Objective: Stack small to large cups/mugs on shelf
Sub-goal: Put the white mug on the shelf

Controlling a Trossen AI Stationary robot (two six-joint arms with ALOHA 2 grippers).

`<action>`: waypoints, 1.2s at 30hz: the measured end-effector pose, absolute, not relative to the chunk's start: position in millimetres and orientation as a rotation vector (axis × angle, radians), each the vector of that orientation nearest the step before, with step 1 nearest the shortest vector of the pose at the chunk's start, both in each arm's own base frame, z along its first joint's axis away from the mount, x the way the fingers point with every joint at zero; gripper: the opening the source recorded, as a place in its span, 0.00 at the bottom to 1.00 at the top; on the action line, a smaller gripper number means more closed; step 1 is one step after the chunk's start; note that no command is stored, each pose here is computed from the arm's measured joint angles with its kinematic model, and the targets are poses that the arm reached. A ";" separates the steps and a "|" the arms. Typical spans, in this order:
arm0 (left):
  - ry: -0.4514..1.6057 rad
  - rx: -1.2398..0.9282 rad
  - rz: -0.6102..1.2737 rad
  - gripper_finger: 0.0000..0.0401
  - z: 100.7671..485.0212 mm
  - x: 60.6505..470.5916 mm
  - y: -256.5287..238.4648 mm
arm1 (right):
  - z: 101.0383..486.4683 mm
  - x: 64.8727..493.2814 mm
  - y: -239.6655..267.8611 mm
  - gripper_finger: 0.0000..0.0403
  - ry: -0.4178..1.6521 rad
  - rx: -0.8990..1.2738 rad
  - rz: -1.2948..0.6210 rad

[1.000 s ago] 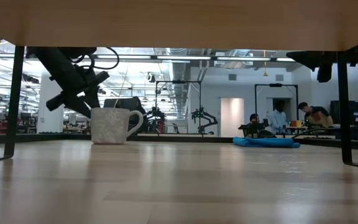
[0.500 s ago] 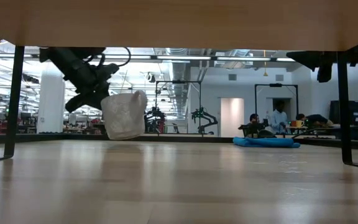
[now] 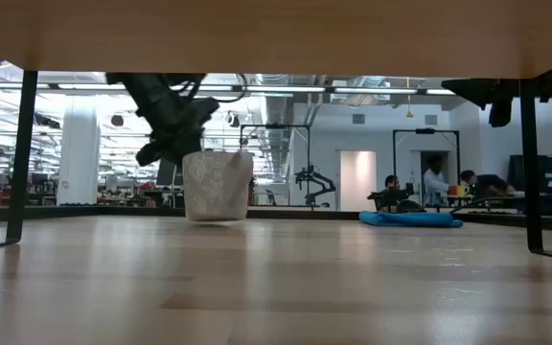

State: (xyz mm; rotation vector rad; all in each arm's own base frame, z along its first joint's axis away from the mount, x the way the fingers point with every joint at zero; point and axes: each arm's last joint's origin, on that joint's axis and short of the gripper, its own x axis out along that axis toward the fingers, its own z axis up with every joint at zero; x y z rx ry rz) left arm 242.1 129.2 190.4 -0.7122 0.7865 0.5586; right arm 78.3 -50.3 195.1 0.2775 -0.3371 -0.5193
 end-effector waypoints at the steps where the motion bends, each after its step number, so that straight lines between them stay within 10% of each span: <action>1: 0.802 -0.708 0.551 0.02 189.9 246.9 128.5 | 195.1 78.3 -50.4 0.48 -0.337 0.278 -0.519; 36: 0.871 -0.593 0.391 0.09 199.4 296.3 71.5 | 190.1 79.3 -51.0 0.48 -0.286 0.293 -0.530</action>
